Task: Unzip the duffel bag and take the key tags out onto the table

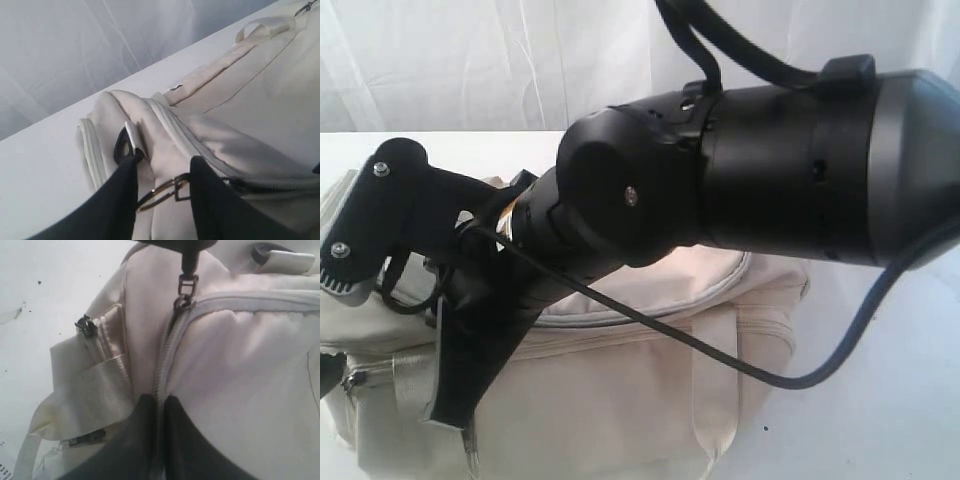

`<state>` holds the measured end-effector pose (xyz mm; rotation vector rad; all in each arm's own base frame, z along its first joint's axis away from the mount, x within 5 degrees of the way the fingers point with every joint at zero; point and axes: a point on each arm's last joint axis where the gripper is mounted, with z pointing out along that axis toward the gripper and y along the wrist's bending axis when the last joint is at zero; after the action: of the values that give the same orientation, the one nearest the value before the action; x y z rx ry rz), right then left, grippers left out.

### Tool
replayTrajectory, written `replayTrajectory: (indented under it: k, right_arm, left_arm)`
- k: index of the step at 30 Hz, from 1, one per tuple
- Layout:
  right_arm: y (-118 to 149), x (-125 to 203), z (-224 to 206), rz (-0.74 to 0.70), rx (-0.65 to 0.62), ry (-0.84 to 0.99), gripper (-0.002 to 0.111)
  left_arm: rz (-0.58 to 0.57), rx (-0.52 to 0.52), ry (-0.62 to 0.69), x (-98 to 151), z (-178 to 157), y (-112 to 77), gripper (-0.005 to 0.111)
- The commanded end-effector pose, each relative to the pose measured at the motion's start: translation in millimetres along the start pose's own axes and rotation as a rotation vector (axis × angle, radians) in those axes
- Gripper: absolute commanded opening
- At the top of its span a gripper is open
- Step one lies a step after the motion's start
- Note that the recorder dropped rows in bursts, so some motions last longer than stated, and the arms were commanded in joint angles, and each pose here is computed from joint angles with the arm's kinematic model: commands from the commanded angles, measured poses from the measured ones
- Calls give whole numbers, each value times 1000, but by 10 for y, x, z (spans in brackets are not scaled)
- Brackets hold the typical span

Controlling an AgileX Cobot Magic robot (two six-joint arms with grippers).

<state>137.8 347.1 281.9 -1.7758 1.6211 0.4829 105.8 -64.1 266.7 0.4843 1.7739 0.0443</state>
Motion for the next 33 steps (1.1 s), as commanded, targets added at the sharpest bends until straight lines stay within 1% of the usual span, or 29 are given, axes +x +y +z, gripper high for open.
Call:
replayTrajectory:
  k: [1,6,9,12,14,17,20,22,24,26,30,32,33]
  right_arm:
    - [53,37,-12,20,-48,49,0]
    - [64,52,-13,36,-60,65,0]
    - [67,55,-14,38,-63,69,0]
    - [68,57,-14,38,-64,71,0]
    - [68,57,-14,38,-64,71,0]
    - [68,56,-14,57,-63,71,0]
    - [71,60,-14,57,-66,75,0]
    - [72,61,-15,57,-67,77,0]
    - [72,61,-15,57,-67,77,0]
    - [72,61,-15,59,-67,77,0]
    - [76,66,-15,83,-71,83,0]
    - [85,77,-17,85,-80,96,0]
    - [89,82,-18,87,-84,102,0]
  left_arm:
    - [46,-56,7,12,111,21,0]
    - [47,-116,15,20,312,64,0]
    - [17,-138,14,-48,459,132,0]
    - [37,-95,26,-180,657,183,0]
    - [38,-82,53,-266,824,269,0]
    - [-1,-63,94,-381,1089,419,0]
    - [-39,-7,119,-470,1325,546,0]
    - [-55,39,130,-516,1474,587,0]
    - [-66,78,136,-559,1615,616,0]
    - [-77,138,144,-578,1727,601,0]
    - [-84,208,134,-636,1774,560,0]
    - [-96,283,108,-720,1713,549,0]
    - [-127,339,99,-762,1671,562,0]
